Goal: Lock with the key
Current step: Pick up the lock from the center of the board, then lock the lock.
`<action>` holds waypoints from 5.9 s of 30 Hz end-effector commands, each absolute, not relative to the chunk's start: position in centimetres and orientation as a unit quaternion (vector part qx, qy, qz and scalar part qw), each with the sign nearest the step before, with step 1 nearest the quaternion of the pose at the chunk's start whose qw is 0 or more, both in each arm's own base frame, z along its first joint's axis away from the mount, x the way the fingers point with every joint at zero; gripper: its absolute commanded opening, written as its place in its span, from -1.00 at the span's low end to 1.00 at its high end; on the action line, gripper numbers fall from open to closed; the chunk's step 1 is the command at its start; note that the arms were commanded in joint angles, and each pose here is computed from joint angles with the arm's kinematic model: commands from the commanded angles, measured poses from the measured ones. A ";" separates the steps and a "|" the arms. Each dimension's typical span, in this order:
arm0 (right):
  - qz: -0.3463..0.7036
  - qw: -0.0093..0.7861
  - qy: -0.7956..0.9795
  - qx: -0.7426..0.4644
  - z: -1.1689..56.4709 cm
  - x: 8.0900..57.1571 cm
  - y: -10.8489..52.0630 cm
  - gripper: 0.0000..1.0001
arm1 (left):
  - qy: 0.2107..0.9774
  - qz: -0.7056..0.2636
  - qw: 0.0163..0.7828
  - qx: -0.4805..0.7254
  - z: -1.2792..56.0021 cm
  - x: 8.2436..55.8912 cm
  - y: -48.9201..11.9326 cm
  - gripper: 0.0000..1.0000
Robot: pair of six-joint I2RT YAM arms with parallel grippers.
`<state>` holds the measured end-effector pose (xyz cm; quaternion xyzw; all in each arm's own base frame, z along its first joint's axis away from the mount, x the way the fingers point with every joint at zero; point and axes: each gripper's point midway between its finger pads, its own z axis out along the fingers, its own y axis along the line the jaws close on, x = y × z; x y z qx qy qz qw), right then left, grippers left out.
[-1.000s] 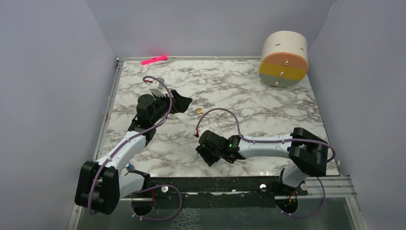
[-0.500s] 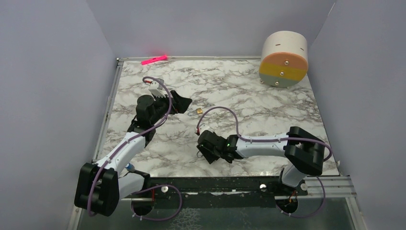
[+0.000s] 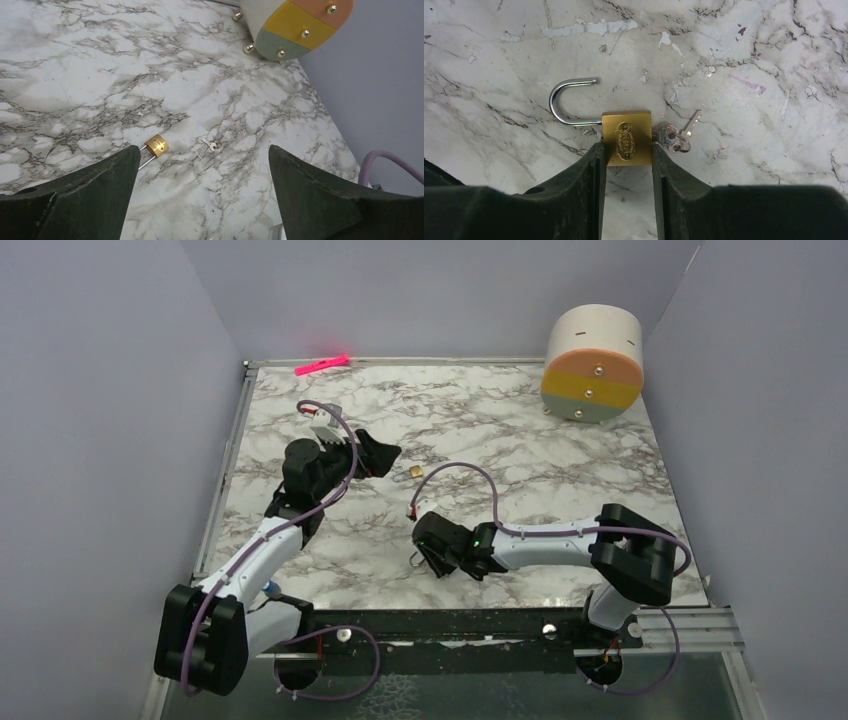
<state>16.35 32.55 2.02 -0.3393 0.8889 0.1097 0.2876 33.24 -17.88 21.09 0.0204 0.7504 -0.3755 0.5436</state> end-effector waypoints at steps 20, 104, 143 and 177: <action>0.181 0.490 0.828 -0.204 17.8 28.1 28.8 -0.67 | 0.576 -0.544 0.530 0.302 29.6 22.5 -25.5 0.35; 0.403 0.389 0.764 -0.321 24.0 24.8 32.7 -0.65 | 0.538 -0.125 0.636 0.539 24.4 24.2 -25.0 -0.07; 0.335 0.484 0.760 -0.275 26.3 27.5 30.1 1.00 | 0.570 -0.136 0.630 0.510 24.9 24.8 -25.1 -1.00; 0.510 0.509 0.627 -0.296 29.1 27.9 28.8 1.00 | 0.610 -0.384 0.541 0.434 26.7 21.3 -27.2 -1.00</action>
